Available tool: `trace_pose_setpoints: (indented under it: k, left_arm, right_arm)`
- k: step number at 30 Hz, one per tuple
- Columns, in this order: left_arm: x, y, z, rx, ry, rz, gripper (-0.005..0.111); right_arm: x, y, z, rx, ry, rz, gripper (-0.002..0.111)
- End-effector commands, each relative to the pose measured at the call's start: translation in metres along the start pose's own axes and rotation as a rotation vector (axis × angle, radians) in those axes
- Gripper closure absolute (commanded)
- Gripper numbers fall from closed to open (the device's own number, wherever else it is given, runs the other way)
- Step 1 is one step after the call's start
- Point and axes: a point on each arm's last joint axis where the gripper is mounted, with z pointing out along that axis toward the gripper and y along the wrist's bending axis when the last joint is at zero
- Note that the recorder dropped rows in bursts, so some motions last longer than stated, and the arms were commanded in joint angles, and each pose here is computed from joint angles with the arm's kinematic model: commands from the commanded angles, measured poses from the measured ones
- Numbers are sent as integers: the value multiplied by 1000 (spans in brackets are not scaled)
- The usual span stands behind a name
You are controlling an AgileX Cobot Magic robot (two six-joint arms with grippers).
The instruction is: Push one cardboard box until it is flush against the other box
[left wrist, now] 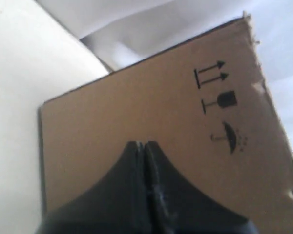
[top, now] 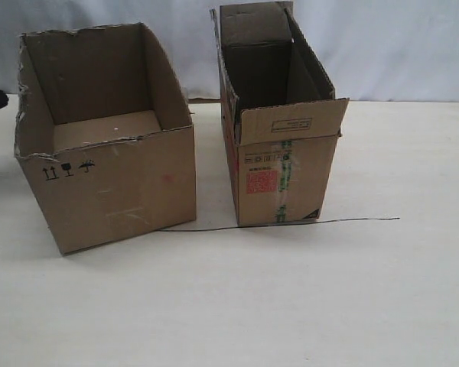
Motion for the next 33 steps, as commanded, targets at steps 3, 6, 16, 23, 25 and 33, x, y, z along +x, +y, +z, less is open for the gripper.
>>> trace_pose_setpoints:
  k: [3, 6, 16, 23, 25, 33]
  left_arm:
    - [-1, -1, 31, 66, 33, 7, 107]
    - [8, 0, 49, 82, 70, 10, 107]
    - [29, -11, 90, 124, 148, 44, 107]
    - [41, -13, 104, 94, 172, 17, 107]
    - [46, -15, 108, 87, 180, 21, 107]
    - [60, -24, 122, 74, 208, 38, 107]
  right_arm:
    - [1, 0, 0, -5, -7, -6, 103]
    - [1, 0, 0, -5, -7, -6, 103]
    - [1, 0, 0, -5, -7, -6, 103]
    - [1, 0, 0, -5, -7, -6, 103]
    - [1, 0, 0, -5, -7, -6, 103]
    - [1, 0, 0, -5, -7, -6, 103]
